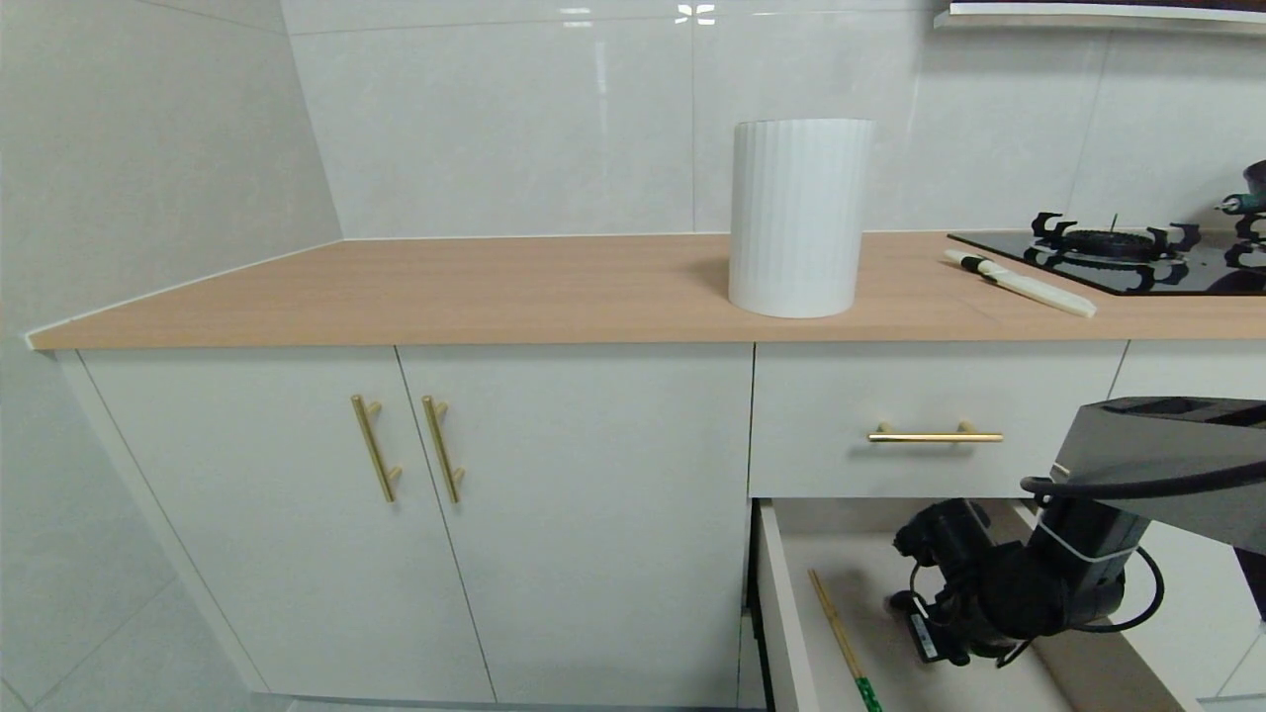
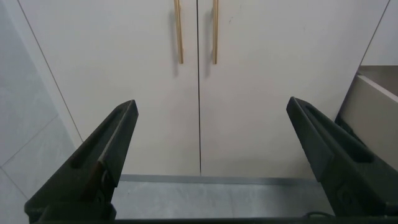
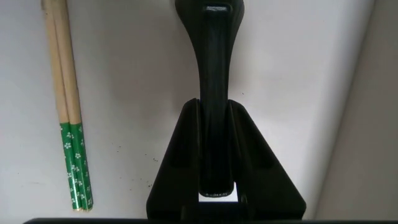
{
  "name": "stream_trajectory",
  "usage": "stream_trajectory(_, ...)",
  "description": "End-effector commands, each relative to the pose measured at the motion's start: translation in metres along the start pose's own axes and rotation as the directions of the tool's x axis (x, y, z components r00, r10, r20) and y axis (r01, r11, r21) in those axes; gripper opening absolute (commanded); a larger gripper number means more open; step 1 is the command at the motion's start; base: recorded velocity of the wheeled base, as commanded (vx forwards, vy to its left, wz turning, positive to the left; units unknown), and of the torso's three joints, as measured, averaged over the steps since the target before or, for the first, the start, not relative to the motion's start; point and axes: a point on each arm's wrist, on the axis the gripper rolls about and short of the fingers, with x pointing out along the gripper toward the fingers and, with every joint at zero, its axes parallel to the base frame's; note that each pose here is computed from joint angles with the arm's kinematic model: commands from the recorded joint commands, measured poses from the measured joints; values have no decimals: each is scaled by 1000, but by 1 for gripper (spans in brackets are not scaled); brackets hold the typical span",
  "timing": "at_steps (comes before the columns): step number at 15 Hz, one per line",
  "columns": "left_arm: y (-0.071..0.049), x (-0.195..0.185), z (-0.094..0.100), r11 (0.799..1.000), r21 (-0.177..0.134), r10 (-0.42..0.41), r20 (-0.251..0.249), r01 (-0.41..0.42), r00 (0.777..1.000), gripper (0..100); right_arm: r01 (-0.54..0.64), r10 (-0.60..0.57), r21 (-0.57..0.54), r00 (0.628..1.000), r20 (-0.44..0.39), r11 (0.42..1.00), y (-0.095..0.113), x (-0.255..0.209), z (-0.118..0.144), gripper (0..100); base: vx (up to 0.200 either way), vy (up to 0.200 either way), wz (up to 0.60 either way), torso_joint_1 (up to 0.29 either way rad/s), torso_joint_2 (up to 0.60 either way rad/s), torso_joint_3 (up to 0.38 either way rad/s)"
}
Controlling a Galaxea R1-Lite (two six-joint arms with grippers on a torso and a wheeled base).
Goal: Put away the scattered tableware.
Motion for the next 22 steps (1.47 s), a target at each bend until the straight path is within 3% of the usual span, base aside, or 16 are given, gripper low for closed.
stream_trajectory(1,0,0,0,1000,0,1,0,-1,1000,100,16,-16,12,1000,0,1000,1,4,1,0,0,0,0,0,0,0)
stream_trajectory(6,0,0,0,1000,0,1,0,-1,1000,100,24,-24,24,1000,-1,999,1,4,1,0,0,0,0,0,0,0)
stream_trajectory(7,0,0,0,1000,0,1,0,-1,1000,100,22,-22,24,1000,-1,999,1,4,1,100,0,0,0,0,0,0)
stream_trajectory(17,0,0,0,1000,0,1,0,-1,1000,100,22,-24,33,999,32,999,-3,-11,5,100,0,0,0,0,0,0)
stream_trajectory(19,0,0,0,1000,0,1,0,-1,1000,100,0,-9,60,988,151,998,-15,-67,13,100,0,0,0,0,0,0)
stream_trajectory(22,0,0,0,1000,0,1,0,-1,1000,100,-54,42,42,970,240,998,-16,-111,13,100,0,0,0,0,0,0)
